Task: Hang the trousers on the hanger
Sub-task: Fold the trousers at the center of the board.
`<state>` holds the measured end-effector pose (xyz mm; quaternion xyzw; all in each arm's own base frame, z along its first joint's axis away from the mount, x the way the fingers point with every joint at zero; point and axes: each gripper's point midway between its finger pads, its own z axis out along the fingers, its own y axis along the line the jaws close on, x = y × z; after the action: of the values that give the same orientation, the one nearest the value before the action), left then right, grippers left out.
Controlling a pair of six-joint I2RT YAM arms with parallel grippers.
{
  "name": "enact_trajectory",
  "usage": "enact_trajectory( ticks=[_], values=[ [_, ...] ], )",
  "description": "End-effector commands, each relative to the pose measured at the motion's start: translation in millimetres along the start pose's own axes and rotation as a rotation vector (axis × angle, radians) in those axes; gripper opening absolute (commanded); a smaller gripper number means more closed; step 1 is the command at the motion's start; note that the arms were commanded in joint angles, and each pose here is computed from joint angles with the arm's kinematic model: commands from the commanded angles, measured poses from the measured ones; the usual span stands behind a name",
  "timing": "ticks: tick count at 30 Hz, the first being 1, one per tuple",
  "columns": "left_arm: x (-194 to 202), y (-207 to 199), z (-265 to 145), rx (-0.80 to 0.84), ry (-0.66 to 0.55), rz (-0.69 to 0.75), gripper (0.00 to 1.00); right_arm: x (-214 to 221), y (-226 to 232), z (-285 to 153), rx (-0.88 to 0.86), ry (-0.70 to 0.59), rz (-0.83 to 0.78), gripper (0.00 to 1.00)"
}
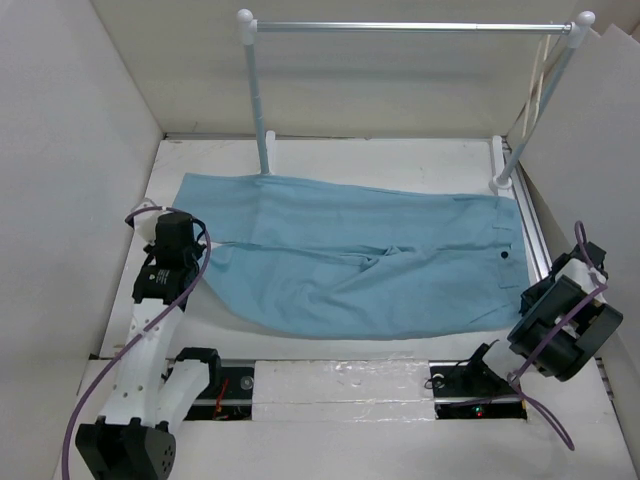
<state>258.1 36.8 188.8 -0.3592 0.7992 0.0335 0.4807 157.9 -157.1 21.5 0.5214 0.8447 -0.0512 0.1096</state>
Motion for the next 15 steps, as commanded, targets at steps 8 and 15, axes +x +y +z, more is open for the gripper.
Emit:
enact_trajectory(
  ticks=[8, 15],
  values=[
    [-61, -18, 41, -0.134, -0.083, -0.103, 0.0, -89, 43, -82, -0.037, -0.276, -0.245, 0.0],
    [-80, -19, 65, -0.241, -0.139, -0.102, 0.0, -141, 114, -111, -0.207, -0.389, -0.267, 0.0]
  ],
)
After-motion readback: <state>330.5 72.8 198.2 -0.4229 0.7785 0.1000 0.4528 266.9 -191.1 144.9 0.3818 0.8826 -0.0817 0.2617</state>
